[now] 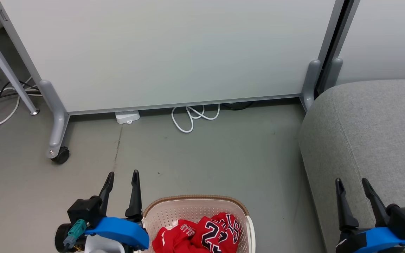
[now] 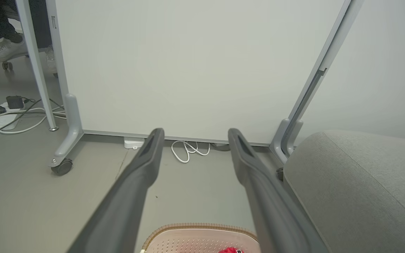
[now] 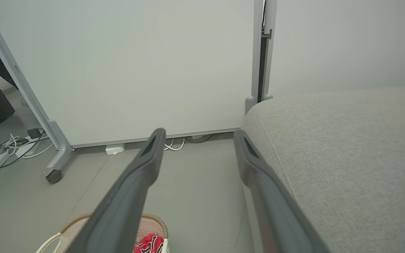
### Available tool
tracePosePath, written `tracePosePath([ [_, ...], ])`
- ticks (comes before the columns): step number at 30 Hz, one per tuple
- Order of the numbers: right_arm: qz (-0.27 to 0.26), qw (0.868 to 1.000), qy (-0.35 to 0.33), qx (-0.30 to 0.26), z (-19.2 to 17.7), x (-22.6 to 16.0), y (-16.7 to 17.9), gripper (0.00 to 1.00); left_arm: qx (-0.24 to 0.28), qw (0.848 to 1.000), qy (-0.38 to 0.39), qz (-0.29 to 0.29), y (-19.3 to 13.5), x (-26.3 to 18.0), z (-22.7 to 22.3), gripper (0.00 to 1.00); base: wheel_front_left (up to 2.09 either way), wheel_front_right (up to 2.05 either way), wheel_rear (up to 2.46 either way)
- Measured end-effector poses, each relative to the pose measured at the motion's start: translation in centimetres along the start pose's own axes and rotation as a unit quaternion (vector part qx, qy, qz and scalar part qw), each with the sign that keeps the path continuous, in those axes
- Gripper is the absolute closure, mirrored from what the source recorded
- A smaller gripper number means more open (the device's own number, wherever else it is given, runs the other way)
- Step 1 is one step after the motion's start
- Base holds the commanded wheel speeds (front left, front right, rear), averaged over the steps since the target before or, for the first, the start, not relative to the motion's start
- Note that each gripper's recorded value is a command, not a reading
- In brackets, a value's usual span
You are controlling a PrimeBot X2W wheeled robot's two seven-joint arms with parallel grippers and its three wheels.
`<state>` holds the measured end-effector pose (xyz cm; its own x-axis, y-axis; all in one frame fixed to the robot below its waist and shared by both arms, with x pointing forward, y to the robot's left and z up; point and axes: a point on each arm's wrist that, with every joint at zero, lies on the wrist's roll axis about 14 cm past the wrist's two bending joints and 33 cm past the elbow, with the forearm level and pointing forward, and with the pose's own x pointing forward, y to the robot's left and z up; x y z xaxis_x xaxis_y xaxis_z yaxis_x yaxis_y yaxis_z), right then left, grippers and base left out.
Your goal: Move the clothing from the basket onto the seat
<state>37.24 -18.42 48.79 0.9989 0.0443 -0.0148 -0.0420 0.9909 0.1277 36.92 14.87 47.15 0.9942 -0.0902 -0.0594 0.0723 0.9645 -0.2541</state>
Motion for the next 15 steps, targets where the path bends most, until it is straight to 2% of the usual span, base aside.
tracePosePath([
  [15,0.012,0.998,-0.006,-0.055,0.17,0.02,0.41,0.00,0.027,1.000,-0.009,-0.003,0.09,0.14,0.23,0.00,0.00,0.00,0.00],
])
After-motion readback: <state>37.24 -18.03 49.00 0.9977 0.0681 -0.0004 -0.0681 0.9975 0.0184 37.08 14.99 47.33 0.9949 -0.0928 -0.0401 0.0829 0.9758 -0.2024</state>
